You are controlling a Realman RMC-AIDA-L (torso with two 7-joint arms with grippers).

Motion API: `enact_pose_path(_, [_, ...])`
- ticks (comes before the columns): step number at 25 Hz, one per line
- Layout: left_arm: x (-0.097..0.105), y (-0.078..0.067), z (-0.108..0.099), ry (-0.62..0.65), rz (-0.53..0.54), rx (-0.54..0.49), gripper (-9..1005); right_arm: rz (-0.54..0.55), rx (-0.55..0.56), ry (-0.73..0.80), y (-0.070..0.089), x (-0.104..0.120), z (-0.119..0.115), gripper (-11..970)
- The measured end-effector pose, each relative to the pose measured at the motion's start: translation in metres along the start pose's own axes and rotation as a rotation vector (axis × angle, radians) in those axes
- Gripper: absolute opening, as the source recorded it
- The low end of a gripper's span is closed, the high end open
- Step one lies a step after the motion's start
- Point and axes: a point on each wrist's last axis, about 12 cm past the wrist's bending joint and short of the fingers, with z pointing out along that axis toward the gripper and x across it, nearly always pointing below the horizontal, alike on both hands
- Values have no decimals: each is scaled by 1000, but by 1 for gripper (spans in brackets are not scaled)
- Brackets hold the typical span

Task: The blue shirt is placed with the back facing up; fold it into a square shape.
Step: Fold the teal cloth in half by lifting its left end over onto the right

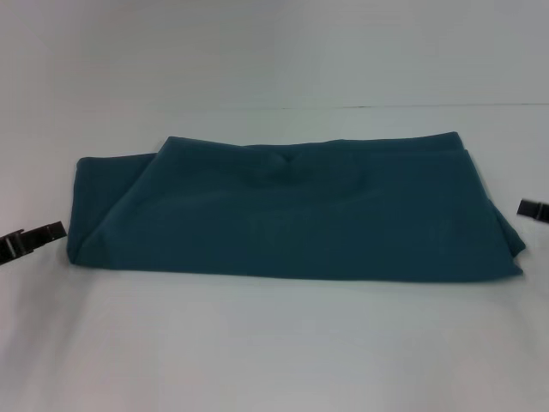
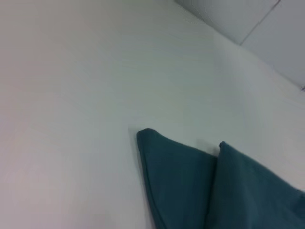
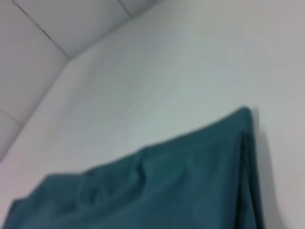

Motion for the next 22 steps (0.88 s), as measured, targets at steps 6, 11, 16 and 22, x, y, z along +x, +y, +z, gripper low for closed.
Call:
enact_pose_path(6, [8,0,-4,14,-48,37,436,-55,-66,-38,10,-14,1,602])
enact_pose_path(11, [14,-1,-4,32,-84,63,672,-103,-108,-27,22,-23,13,710])
enact_pose_path(16, [17,1,-4,35,-130,59,893,-121,-132,-31,31,-31,23,818])
enact_pose_path(22, [16,1,-2,36,-155,53,895,-128,-142,-36,35,-37,27,934])
